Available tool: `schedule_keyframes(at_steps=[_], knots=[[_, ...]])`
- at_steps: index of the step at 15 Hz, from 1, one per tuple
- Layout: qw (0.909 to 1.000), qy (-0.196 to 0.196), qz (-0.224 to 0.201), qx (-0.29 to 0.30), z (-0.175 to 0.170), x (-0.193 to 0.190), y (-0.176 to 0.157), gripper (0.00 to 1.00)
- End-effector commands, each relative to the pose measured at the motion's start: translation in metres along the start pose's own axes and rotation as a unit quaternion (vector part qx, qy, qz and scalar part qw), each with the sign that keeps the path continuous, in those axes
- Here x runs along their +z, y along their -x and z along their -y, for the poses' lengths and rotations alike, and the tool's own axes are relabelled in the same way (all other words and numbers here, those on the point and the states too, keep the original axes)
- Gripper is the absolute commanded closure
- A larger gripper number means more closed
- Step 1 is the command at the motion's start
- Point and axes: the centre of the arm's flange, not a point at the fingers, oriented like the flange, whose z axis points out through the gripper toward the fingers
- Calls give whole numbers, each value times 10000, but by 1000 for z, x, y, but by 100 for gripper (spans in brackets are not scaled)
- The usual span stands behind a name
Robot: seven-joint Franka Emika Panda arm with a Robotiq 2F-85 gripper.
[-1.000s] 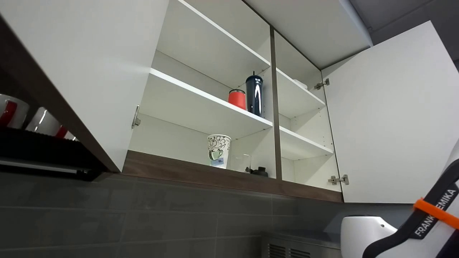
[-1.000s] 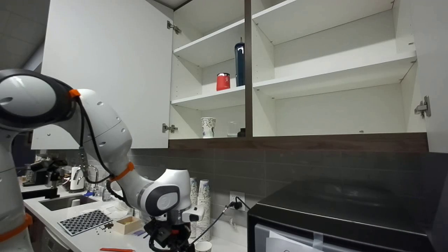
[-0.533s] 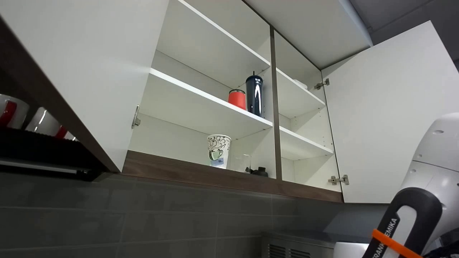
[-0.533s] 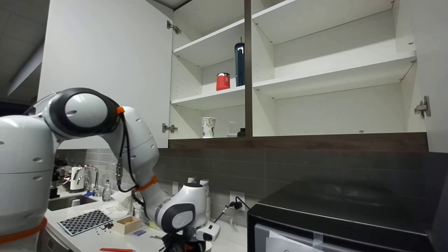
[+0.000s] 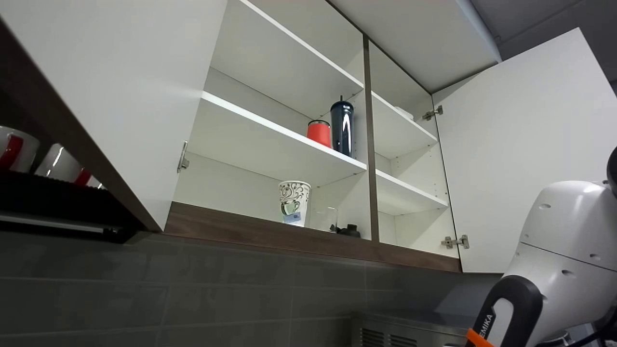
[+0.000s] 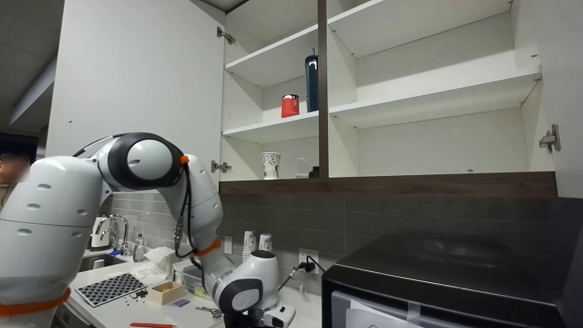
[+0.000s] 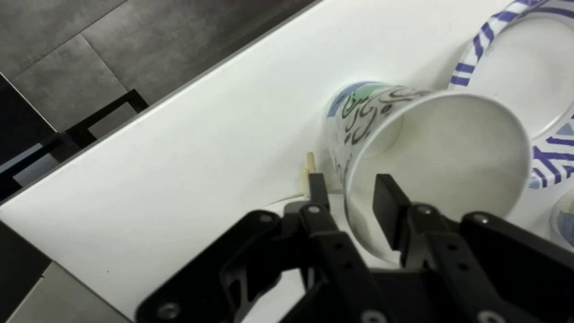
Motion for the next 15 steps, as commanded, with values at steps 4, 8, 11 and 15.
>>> schedule_keyframes(at_steps=[4,8,11,15], knots=[[9996,-182,-91,183,-3,-11,-7,100],[9993,-173,-286,141,-5,-37,0,99],[9983,-284,-507,0,-1,-64,12,99],[9950,-512,-665,-545,23,-89,33,99]])
